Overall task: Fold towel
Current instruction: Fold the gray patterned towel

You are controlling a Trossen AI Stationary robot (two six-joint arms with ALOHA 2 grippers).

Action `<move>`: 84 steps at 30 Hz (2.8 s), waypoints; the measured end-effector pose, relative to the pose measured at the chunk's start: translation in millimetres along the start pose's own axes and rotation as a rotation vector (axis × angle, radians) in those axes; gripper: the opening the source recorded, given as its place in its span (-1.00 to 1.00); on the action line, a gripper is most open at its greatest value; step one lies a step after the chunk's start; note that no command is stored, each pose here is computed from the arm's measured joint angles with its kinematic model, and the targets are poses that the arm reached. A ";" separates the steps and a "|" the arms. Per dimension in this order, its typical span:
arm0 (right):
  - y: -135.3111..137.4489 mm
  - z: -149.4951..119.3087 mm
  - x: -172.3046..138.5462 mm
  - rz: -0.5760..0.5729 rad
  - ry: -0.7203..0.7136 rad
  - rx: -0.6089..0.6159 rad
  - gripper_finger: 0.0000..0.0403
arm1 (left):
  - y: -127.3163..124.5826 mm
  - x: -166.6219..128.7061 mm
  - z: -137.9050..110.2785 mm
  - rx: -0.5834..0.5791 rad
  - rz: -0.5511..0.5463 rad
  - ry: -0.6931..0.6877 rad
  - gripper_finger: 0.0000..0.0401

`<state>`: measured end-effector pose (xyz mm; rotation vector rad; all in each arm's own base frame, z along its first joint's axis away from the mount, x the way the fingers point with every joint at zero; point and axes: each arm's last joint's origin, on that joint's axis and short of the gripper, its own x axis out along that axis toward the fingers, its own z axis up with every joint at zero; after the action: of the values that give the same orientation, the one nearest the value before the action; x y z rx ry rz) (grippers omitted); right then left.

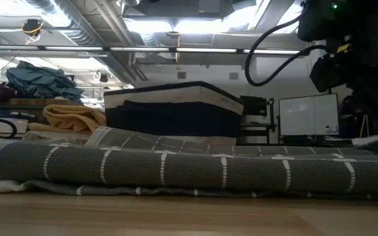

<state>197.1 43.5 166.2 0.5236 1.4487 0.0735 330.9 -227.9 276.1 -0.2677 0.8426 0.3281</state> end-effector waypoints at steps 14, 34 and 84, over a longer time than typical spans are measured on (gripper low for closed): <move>13.6 -23.2 4.7 0.072 0.219 -0.006 -0.98 | -0.2 -0.2 -0.2 0.001 0.000 0.000 -0.46; 88.9 -84.4 30.6 0.052 0.138 -0.094 -0.87 | -0.1 -0.2 -0.2 0.001 0.000 0.000 -0.46; 112.7 -63.9 25.8 0.150 -0.420 0.111 -0.83 | 6.7 37.8 -99.5 -0.733 0.023 0.137 -0.46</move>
<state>169.2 171.4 183.5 0.6937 1.0061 0.0009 283.9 -250.6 183.1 -0.9713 0.8345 0.6409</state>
